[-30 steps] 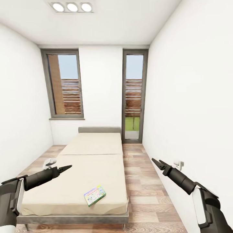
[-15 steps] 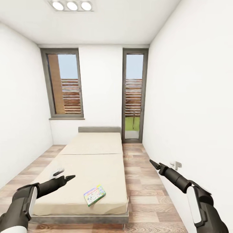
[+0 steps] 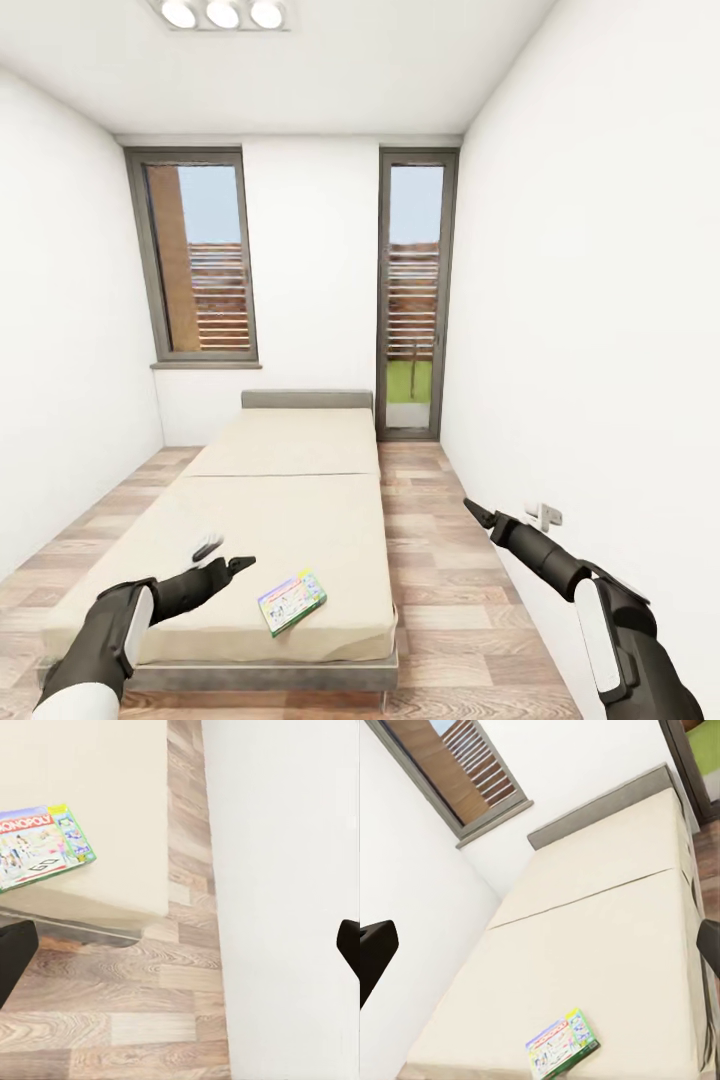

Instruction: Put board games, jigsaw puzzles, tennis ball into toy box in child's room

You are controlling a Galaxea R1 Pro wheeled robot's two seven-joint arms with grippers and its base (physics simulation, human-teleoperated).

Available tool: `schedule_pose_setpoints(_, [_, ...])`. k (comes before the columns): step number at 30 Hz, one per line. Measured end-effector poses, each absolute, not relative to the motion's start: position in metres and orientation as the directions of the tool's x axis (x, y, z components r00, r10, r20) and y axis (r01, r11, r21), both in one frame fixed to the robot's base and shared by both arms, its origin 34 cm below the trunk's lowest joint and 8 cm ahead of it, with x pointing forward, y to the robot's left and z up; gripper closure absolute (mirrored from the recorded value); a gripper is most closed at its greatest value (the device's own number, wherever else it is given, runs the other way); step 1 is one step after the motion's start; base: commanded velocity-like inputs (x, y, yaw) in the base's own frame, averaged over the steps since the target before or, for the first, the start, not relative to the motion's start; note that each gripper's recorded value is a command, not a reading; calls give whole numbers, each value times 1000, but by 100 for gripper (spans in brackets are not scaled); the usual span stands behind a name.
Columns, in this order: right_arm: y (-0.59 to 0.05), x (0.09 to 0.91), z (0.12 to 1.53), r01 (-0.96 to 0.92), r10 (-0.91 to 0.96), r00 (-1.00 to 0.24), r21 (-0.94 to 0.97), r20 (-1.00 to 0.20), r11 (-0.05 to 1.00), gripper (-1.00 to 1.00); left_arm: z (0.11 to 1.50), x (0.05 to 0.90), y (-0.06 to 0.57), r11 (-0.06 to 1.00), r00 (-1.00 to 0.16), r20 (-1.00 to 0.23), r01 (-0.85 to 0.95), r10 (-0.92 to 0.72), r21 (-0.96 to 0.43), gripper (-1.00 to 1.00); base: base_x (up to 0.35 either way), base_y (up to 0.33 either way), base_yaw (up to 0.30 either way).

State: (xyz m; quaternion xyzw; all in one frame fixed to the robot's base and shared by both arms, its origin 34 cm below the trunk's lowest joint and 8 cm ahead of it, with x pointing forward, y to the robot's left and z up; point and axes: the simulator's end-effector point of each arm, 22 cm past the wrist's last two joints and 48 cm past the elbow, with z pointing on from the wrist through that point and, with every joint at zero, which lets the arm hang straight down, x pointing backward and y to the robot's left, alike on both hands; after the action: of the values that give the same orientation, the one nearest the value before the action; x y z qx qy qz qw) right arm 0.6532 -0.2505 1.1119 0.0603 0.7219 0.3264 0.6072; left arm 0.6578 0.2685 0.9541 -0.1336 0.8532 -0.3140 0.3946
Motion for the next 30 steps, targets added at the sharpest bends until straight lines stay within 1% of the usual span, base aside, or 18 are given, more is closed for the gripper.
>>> schedule_pose_setpoints(6, [-249, 653, 1110, -309, 487, -263, 551, -833, 775, -100, 933, 651, 231, 685, -683, -495, -11, -537, -729, -100, 0, 0, 0])
schedule_pose_setpoints(12, [-249, 653, 1110, -309, 489, -266, 554, -831, 774, -100, 912, 652, 233, 670, -647, -480, -64, -592, -740, -100, 0, 0, 0])
schedule_pose_setpoints(18, [-248, 653, 1110, -309, 490, -267, 556, -830, 772, -100, 882, 639, 207, 636, -665, -423, -101, -616, -765, -100, 0, 0, 0])
schedule_pose_setpoints(22, [-248, 653, 1108, -311, 490, -266, 555, -830, 772, -100, 876, 638, 198, 626, -670, -411, -103, -619, -773, -100, 0, 0, 0])
schedule_pose_setpoints(26, [-248, 654, 1106, -314, 488, -262, 552, -833, 773, -100, 870, 638, 196, 619, -668, -404, -108, -625, -778, -100, 0, 0, 0])
schedule_pose_setpoints(30, [-246, 655, 1103, -320, 488, -264, 552, -832, 770, -100, 862, 640, 206, 604, -645, -385, -151, -660, -782, -100, 0, 0, 0])
